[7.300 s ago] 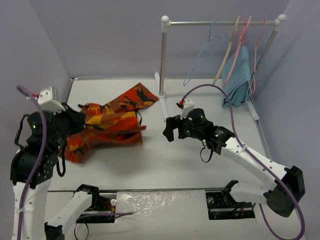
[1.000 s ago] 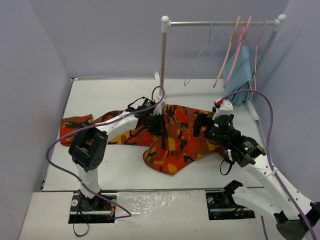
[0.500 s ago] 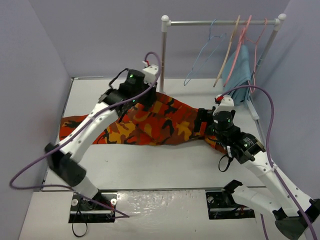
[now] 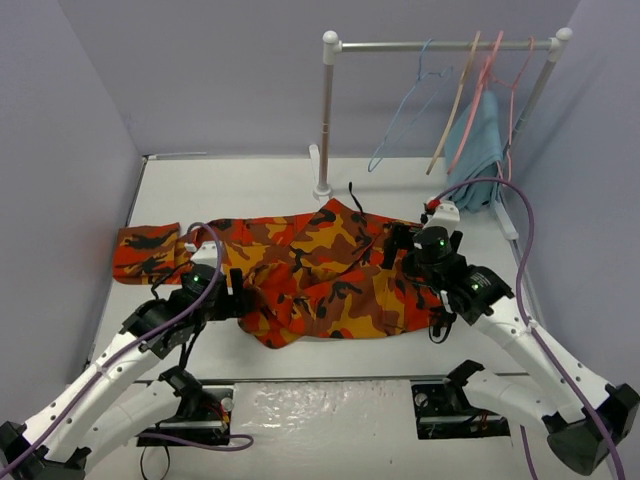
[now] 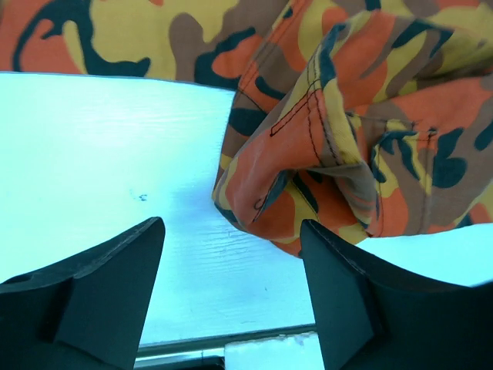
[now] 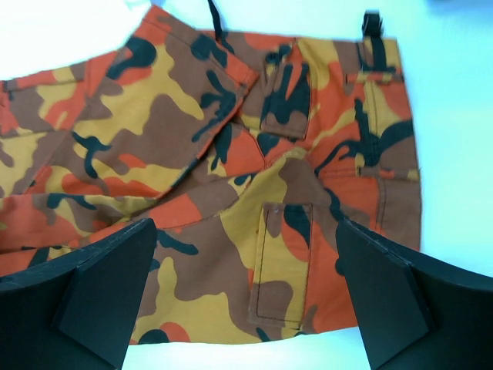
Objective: Place the trousers on the hanger
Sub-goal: Move the trousers to the center of the board
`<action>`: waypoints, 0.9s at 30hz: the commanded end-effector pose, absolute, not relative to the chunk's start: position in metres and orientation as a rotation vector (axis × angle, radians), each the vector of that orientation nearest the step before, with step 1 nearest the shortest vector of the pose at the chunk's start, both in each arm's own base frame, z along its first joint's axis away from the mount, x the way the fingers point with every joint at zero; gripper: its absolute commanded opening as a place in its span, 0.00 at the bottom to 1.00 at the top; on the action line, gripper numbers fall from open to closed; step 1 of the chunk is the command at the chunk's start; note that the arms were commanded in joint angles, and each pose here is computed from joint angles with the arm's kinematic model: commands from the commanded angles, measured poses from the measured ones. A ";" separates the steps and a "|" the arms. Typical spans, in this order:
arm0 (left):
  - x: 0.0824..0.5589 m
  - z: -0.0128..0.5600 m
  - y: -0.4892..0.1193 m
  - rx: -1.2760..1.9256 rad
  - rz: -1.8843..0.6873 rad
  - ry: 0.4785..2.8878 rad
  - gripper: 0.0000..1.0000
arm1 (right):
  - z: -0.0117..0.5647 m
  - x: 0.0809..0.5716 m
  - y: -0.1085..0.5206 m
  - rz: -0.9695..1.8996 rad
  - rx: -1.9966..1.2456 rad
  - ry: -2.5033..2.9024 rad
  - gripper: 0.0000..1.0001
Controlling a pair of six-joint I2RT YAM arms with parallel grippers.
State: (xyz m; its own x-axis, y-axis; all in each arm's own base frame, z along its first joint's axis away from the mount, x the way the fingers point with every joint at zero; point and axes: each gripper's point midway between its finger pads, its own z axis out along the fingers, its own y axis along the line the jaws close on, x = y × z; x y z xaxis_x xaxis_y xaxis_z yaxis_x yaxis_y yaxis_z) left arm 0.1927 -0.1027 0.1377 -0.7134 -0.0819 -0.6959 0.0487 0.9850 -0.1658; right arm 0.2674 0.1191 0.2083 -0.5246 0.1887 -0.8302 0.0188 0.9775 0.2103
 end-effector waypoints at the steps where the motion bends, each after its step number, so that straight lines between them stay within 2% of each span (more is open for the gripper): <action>1: 0.213 0.202 -0.111 -0.147 -0.304 2.219 0.69 | 0.176 0.281 0.123 0.206 0.279 2.173 1.00; 9: 0.265 0.244 -0.190 0.165 -0.477 2.199 0.69 | 0.116 0.298 0.129 0.216 0.332 2.291 1.00; 14: 0.305 0.220 -0.245 0.288 -0.559 2.272 0.69 | 0.071 0.309 0.123 0.269 0.416 2.361 1.00; 15: 0.309 0.232 -0.249 0.283 -0.576 2.241 0.69 | 0.066 0.313 0.122 0.284 0.437 2.364 1.00; 19: 0.341 0.203 -0.292 0.307 -0.658 2.288 0.69 | 0.026 0.309 0.103 0.254 0.554 2.450 1.00; 27: 0.367 0.177 -0.368 0.429 -0.666 2.250 0.69 | 0.012 0.296 0.059 0.208 0.802 2.425 1.00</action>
State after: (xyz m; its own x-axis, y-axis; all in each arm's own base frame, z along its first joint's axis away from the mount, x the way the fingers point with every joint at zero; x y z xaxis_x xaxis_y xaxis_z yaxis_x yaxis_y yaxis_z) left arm 0.3543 -0.3138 0.1335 -0.7803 0.1055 -0.6164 0.3641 0.8780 -0.3107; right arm 0.3072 0.0782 0.0199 -0.6972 0.5221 -0.4913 0.4124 0.8526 0.3208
